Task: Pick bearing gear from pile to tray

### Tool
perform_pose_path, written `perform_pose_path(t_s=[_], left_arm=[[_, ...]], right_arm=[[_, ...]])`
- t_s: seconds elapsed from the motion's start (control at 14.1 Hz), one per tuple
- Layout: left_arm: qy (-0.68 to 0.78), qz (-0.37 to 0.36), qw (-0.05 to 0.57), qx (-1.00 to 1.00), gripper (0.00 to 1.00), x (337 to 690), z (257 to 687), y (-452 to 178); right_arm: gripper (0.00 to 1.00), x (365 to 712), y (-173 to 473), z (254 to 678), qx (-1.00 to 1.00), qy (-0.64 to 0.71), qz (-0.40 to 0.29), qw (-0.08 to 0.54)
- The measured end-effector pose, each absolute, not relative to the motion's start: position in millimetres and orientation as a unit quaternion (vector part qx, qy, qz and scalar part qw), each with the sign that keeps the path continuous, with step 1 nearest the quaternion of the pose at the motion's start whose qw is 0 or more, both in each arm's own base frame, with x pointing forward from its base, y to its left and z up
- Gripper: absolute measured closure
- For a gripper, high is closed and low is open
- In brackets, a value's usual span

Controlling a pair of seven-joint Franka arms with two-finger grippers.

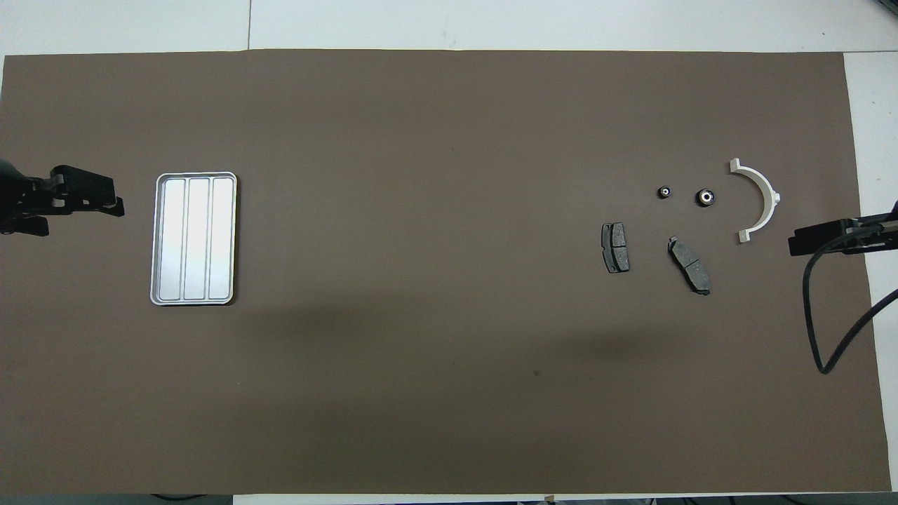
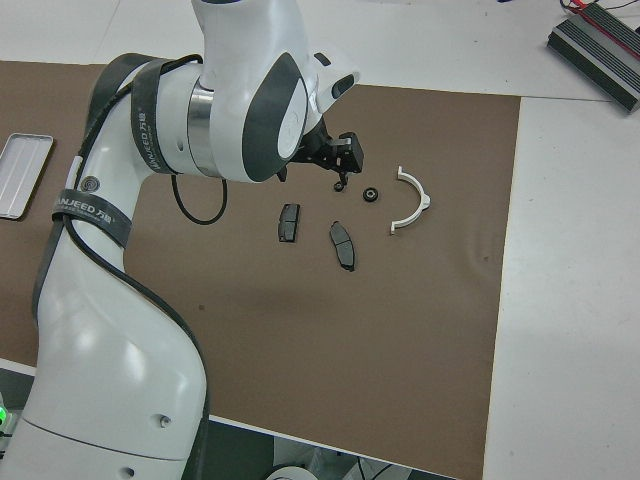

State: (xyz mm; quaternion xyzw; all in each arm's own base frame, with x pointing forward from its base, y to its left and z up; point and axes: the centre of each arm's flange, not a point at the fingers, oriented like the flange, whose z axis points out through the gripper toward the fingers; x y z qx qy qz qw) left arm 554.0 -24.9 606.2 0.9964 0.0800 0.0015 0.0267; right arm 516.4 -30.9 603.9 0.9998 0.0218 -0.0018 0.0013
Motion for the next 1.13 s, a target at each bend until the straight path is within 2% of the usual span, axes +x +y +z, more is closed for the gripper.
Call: perform_pose_path(t_s=[1.13], left_arm=[[0.080,0.001,0.027,0.996,0.00,554.0,606.2,-25.0]], right_arm=[[0.00,516.8,-32.7,601.8,1.000,0.004,-0.002,0.001]])
